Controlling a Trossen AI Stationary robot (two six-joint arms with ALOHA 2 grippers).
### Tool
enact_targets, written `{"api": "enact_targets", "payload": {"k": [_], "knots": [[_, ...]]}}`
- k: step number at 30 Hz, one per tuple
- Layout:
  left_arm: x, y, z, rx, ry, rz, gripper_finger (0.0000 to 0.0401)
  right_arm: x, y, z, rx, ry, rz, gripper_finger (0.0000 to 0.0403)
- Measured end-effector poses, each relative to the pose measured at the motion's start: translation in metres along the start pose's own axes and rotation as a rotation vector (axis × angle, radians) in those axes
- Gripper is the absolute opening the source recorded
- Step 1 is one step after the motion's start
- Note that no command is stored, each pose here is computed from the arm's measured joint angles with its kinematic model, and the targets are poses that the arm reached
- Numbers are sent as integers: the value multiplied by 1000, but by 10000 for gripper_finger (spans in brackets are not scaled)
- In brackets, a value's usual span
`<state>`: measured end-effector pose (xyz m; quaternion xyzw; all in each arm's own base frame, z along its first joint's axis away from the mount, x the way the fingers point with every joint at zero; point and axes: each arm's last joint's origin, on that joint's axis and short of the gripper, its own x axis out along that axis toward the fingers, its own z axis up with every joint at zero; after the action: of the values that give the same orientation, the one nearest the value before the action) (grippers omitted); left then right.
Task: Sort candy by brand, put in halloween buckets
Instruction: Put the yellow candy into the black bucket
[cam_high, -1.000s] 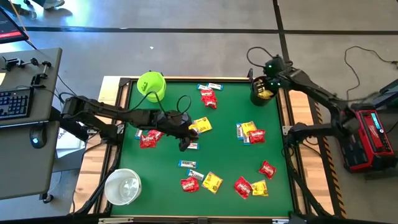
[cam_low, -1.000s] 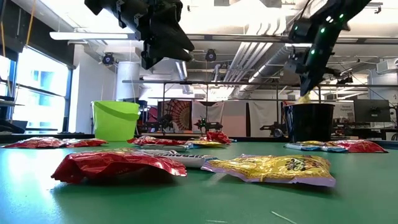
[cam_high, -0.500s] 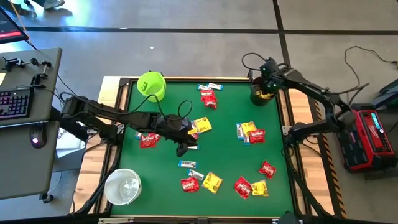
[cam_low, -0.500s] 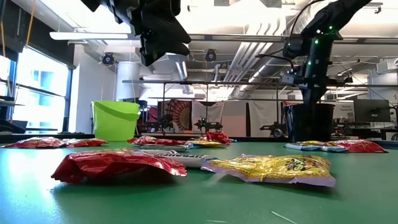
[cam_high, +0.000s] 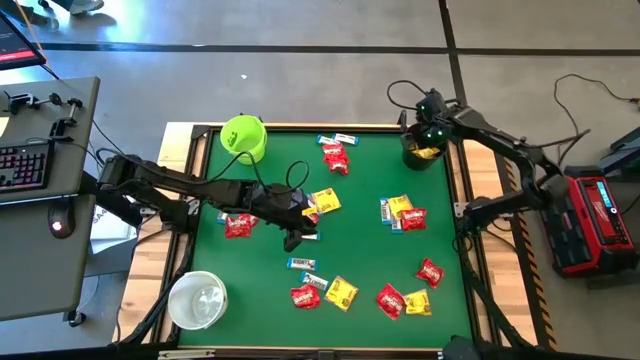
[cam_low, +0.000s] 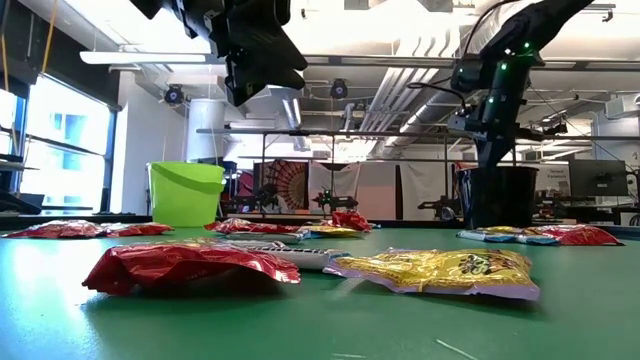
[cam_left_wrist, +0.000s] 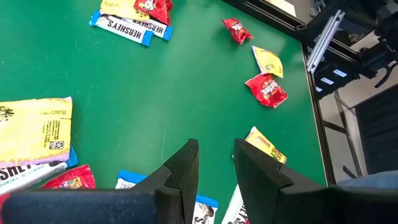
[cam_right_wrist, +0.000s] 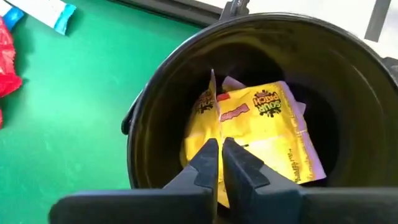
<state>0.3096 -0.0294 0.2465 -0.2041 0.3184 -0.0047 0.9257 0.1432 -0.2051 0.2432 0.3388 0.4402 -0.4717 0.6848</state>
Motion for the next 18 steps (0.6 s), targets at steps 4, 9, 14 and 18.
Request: {"api": "enact_targets", "payload": {"k": [4,9,14,18], "knots": [[0,0,0,-11,-4,9,91,4,1,0,2,15,1,4],[0,1,0,-18,-5,14,91,18,-1,3,2,54,-36,1],[0,1,-1,-25,4,17,91,30,-6,5,3,84,-93,0],[0,1,-2,-31,17,24,91,25,-11,6,11,61,-131,0]]}}
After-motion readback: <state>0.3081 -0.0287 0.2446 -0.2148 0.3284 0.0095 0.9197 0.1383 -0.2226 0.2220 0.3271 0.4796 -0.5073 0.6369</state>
